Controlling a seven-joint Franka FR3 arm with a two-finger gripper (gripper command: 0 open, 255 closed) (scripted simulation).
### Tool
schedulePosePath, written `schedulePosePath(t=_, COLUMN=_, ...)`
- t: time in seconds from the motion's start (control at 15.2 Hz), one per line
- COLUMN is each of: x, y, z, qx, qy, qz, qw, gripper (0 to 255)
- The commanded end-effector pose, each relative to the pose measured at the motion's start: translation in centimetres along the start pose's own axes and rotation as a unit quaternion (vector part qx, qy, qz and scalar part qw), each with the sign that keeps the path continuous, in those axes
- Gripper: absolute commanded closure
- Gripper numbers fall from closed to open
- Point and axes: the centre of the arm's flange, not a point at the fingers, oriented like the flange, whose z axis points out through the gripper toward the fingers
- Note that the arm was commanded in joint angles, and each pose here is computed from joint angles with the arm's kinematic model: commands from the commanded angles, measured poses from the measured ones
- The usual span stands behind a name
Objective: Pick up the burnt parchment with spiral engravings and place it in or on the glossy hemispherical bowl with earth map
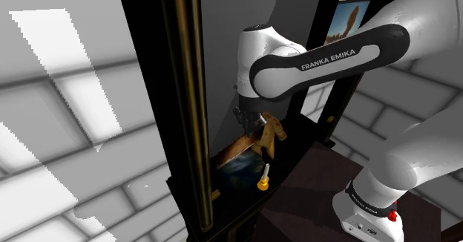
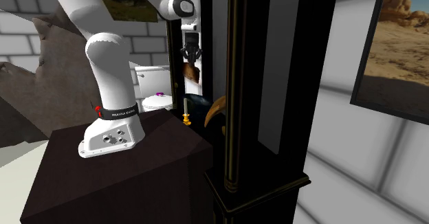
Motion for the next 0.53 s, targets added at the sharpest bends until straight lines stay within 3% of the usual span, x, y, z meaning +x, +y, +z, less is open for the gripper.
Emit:
schedulePosePath(t=0.0, x=-0.1, y=-0.1, z=0.9, qx=0.000, qy=0.000, qz=0.000, qw=1.0000, gripper=255)
schedulePosePath(t=0.46, x=-0.1, y=-0.3, z=4.6, qx=0.000, qy=0.000, qz=0.000, qw=1.0000, gripper=255)
